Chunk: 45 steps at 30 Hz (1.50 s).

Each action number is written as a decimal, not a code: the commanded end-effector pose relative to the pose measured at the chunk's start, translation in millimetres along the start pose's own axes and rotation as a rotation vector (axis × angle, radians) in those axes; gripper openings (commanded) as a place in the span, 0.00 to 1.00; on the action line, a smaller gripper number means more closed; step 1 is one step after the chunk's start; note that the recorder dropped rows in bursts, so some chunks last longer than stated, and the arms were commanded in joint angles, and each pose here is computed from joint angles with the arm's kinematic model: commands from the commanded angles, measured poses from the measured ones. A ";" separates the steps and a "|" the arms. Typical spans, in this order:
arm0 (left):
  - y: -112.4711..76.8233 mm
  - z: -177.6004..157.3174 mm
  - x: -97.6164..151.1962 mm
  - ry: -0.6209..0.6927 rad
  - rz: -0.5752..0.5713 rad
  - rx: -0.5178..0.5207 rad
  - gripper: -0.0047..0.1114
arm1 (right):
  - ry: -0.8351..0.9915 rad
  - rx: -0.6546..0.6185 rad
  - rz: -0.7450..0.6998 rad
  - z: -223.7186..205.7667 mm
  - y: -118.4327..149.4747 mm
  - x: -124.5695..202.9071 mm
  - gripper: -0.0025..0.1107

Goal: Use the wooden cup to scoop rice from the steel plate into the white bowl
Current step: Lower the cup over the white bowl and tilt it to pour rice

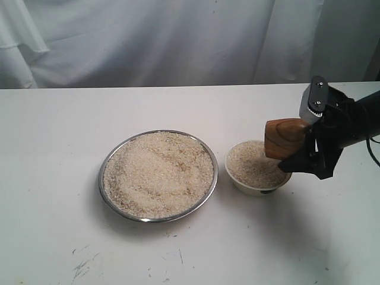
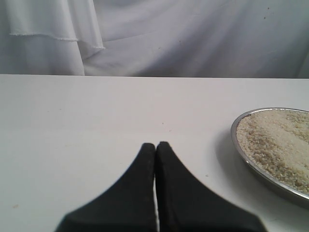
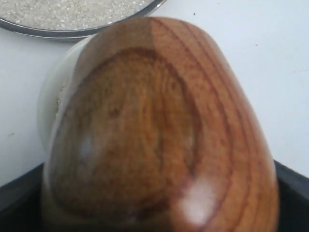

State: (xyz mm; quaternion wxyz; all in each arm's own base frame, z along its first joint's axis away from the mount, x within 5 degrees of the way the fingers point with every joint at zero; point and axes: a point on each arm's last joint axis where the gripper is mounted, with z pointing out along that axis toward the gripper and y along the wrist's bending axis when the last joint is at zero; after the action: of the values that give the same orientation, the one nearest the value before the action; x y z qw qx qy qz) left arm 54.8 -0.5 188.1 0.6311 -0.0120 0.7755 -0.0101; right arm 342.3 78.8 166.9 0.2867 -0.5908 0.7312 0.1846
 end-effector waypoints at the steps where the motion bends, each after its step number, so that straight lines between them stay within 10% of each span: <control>1: -0.1 0.0 0.7 -0.007 -0.004 0.002 0.04 | 0.009 0.014 0.007 -1.8 0.9 -1.8 0.02; 45: -0.1 0.0 0.7 -0.007 -0.004 0.002 0.04 | 0.109 0.053 -0.045 4.5 8.5 -17.3 0.02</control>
State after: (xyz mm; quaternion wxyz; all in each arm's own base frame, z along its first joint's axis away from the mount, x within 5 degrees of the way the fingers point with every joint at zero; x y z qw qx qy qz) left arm 54.8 -0.5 188.1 0.6311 -0.0120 0.7755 -0.0101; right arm 338.3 96.5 170.7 0.2627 -0.6116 0.7349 0.1293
